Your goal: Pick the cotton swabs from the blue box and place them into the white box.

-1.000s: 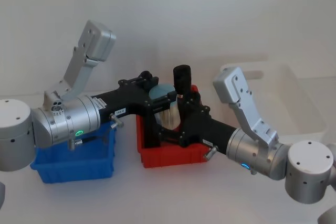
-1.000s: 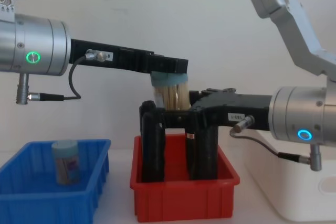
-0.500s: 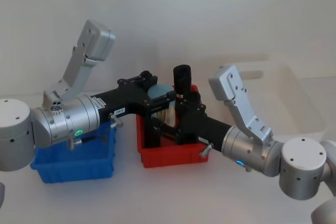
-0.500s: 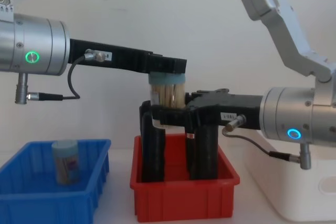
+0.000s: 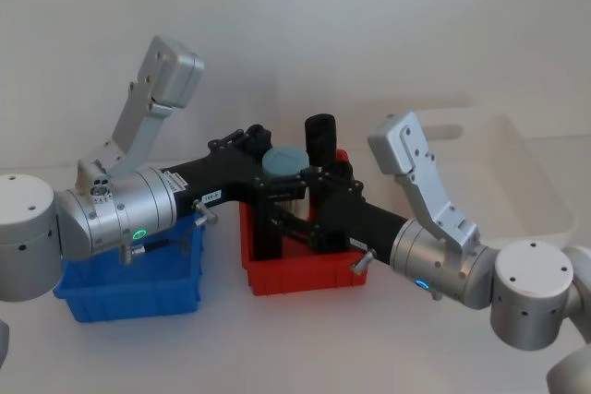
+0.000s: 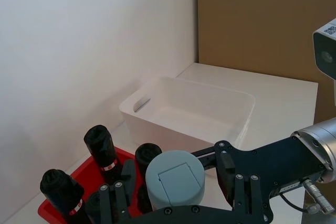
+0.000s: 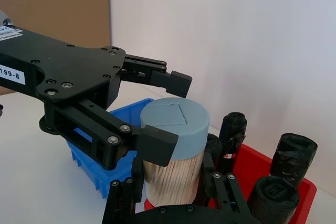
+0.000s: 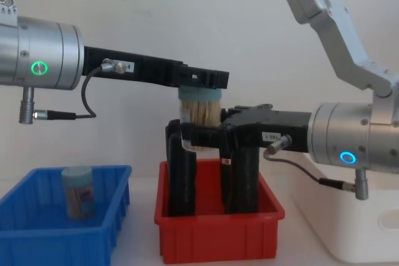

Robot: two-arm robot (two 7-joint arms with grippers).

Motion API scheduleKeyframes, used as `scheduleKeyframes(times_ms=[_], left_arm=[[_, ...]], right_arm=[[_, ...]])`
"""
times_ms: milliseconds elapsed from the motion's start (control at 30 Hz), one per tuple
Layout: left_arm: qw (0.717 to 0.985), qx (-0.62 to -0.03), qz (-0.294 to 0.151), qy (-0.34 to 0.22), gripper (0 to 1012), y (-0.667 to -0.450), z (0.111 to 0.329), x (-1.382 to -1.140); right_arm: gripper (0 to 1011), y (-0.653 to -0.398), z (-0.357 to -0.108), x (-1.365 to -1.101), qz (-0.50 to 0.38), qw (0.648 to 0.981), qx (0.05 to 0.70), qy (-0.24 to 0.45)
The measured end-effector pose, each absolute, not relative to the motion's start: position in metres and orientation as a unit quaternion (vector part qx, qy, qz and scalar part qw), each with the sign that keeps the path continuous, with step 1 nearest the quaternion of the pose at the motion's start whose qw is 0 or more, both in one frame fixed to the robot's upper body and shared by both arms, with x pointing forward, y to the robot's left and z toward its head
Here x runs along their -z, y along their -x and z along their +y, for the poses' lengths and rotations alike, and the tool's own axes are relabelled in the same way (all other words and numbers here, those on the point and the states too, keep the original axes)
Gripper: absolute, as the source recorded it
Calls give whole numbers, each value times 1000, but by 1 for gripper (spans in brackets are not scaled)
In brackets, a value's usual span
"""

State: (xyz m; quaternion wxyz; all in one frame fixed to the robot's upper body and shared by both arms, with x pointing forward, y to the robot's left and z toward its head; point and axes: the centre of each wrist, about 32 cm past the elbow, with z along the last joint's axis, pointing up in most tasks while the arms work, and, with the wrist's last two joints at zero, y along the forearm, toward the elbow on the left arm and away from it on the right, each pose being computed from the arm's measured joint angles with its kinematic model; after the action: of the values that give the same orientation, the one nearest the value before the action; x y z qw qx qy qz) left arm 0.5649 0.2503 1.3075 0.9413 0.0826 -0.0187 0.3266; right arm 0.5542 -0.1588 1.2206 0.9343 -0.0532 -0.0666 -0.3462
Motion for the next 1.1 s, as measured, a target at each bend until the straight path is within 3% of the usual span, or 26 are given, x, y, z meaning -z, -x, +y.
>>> scheduleKeyframes(times_ms=[533, 1100], left_arm=[[941, -327, -19, -83, 1004, -565, 250, -1308], [941, -327, -19, -83, 1004, -565, 250, -1308]], right_arm=[[648, -548, -172, -1219, -66, 923, 375, 53], [648, -533, -218, -1214, -59, 877, 474, 48]])
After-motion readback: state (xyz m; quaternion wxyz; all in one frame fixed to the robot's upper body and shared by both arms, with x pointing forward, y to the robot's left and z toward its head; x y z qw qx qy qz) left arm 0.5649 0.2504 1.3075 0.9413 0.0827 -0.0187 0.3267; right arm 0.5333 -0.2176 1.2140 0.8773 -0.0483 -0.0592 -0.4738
